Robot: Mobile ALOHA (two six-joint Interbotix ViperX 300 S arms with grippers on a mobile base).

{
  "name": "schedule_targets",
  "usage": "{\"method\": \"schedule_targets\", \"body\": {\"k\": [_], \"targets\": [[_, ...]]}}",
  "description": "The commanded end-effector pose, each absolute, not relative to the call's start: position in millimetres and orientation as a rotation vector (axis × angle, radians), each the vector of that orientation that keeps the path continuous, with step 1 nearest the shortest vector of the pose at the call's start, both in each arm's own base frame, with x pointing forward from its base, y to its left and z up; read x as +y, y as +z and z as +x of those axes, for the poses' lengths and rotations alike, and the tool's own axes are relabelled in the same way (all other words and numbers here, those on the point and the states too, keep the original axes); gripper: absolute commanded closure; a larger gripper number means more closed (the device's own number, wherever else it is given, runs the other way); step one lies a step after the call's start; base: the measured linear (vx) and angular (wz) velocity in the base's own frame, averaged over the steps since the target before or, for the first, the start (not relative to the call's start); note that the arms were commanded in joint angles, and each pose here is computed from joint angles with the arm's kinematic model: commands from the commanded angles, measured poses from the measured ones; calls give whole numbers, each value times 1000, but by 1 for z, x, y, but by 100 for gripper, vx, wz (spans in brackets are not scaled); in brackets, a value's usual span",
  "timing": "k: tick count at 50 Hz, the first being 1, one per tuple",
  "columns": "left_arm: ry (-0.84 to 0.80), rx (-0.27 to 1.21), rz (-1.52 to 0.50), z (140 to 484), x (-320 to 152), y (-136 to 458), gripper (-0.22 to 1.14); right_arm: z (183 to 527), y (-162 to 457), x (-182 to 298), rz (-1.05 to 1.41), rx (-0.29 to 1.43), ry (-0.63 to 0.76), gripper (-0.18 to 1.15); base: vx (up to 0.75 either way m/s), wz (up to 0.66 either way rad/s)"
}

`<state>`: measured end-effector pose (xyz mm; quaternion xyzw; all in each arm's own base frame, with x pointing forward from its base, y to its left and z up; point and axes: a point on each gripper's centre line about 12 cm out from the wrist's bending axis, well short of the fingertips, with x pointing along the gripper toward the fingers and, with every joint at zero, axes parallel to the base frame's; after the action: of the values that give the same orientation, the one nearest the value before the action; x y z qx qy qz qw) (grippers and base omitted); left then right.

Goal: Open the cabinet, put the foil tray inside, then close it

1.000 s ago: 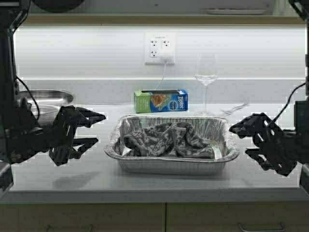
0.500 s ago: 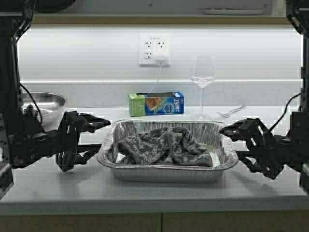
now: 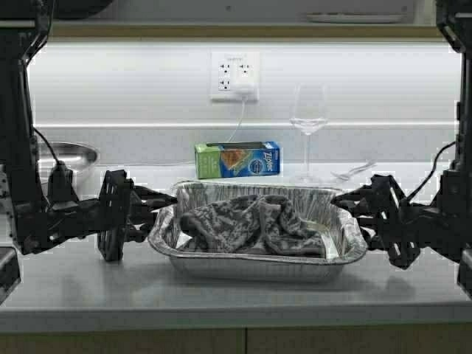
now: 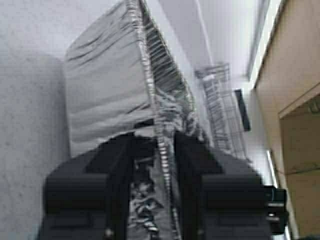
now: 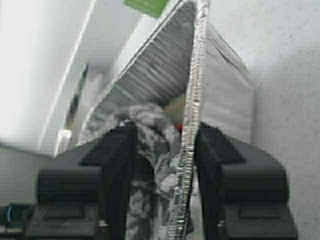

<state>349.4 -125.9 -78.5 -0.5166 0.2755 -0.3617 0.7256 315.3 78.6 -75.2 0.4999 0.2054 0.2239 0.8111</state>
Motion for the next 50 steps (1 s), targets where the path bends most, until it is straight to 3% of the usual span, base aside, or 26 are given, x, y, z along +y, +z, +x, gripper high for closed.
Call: {"method": "schedule_targets", "body": {"k": [1,4,11,19,50], "targets": [[-827,611,-1135,351,-129,-70,91,315,-68,83,1069,438,528,92,0,0],[-815,608,-1137,350,-128,-68,104,315,-67,83,1078,440,523,106,0,0],[-784,617,-1155,341,-126,-59,85,304,-57,84,1091,467,522,83,0,0],[-761,629,-1161,321,-122,-32,88,281,-22,85,1105,488,528,89,0,0],[-687,542,-1117,243,-105,117,88,222,92,96,1161,431,677,88,0,0]]}}
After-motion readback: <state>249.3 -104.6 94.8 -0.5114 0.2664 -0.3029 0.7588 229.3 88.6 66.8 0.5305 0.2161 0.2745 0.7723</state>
